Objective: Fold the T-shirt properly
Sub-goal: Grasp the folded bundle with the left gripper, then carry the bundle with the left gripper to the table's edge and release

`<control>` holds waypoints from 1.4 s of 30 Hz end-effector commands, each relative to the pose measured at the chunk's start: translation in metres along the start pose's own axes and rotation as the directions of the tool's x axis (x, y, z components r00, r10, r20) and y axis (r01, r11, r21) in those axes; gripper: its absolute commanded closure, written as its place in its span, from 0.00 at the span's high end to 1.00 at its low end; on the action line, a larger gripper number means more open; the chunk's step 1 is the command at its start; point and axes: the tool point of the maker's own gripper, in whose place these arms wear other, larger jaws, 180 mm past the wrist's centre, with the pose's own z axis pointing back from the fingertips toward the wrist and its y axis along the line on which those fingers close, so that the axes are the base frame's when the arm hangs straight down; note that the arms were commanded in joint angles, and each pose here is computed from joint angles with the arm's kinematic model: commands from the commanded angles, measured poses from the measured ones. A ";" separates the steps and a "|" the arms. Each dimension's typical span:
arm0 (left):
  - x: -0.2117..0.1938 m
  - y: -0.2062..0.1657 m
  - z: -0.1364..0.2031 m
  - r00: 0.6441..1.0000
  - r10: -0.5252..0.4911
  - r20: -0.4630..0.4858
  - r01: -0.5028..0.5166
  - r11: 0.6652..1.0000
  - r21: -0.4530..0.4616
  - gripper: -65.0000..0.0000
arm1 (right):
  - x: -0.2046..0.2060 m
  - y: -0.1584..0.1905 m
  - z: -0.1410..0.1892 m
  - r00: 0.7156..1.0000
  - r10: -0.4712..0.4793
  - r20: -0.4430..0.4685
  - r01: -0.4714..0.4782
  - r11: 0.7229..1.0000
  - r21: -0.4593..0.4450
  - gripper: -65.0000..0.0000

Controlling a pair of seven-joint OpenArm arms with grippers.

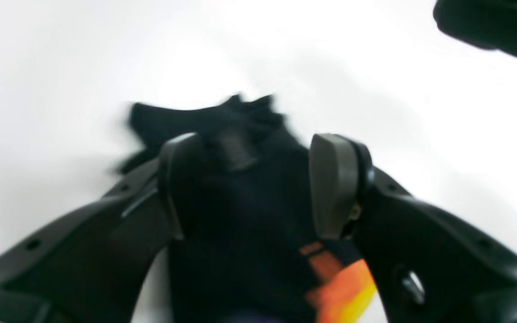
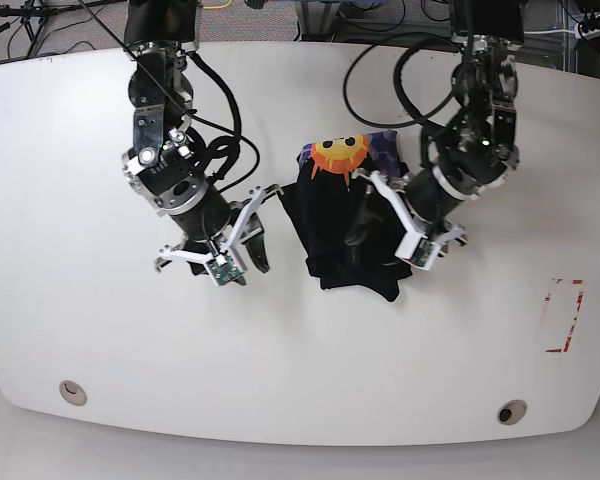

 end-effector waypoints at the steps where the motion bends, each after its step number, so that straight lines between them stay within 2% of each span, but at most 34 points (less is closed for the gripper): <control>1: 0.011 0.001 -0.009 0.997 0.031 0.067 -0.036 0.996 0.079 0.54 | 0.008 -0.006 0.006 0.999 -0.005 0.036 0.006 1.000 -0.017 0.30; 5: -0.012 -0.009 -0.025 0.999 0.045 0.029 -0.048 0.989 0.139 0.54 | -0.001 -0.011 0.010 1.000 -0.012 0.020 0.012 1.000 -0.027 0.30; 9: -0.041 -0.025 -0.040 1.000 0.005 -0.024 -0.002 0.991 0.136 0.54 | -0.012 -0.018 0.016 1.000 -0.002 0.001 0.002 1.000 -0.029 0.30; 15: -0.091 0.000 -0.047 0.992 0.059 -0.107 -0.035 0.976 0.214 0.54 | -0.017 -0.027 0.021 1.000 -0.029 0.002 0.029 0.998 -0.051 0.30; 20: -0.147 0.021 -0.044 0.967 0.115 -0.229 -0.052 0.963 0.264 0.54 | -0.023 -0.034 0.026 1.000 -0.029 -0.007 0.029 0.998 -0.061 0.30; 25: -0.172 0.074 -0.023 0.948 0.124 -0.292 -0.019 0.940 0.339 0.54 | -0.027 -0.040 0.028 0.999 -0.034 -0.015 0.032 0.997 -0.075 0.30; 31: -0.184 0.109 0.007 0.923 0.048 -0.381 0.059 0.963 0.263 0.54 | -0.033 -0.035 0.033 0.999 -0.036 -0.029 0.034 0.997 -0.072 0.30; 36: -0.194 0.151 0.046 0.864 -0.039 -0.503 0.158 0.968 0.197 0.54 | -0.036 -0.033 0.035 0.999 -0.039 -0.034 0.036 0.997 -0.070 0.30; 42: -0.198 0.202 0.105 0.793 -0.103 -0.601 0.260 0.948 0.182 0.54 | -0.041 -0.031 0.036 0.998 -0.045 -0.047 0.042 0.997 -0.065 0.30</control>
